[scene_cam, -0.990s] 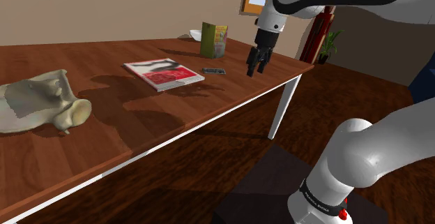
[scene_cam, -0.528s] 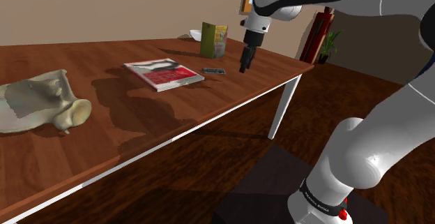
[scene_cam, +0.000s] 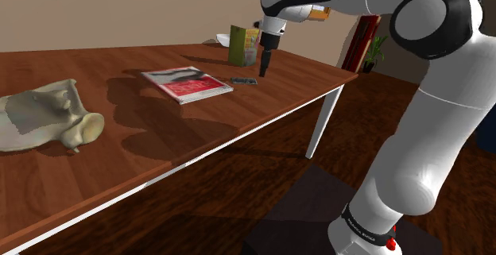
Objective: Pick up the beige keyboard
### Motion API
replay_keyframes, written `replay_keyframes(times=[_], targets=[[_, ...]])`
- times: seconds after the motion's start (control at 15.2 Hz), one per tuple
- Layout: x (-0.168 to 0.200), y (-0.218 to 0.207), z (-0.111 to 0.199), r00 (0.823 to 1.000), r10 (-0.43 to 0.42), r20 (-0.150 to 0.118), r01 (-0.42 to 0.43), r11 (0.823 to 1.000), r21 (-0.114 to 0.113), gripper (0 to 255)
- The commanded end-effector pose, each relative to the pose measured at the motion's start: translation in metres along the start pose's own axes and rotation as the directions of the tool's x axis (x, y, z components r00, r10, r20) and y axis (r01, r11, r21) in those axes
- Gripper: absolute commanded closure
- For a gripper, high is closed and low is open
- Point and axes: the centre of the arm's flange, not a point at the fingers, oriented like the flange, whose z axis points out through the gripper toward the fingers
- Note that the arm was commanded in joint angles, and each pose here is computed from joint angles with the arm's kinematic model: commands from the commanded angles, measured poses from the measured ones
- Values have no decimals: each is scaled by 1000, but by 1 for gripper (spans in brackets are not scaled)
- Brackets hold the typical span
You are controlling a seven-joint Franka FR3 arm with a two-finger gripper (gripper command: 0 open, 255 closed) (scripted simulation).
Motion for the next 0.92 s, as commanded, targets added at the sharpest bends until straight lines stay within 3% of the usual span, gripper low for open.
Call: replay_keyframes(times=[0.0, 0.33, 0.86], targets=[[17, 17, 8, 996, -85, 1, 85, 996, 4, 0], [65, 50, 17, 967, -253, 2, 253, 967, 14, 0], [62, 53, 57, 967, -253, 2, 253, 967, 14, 0]])
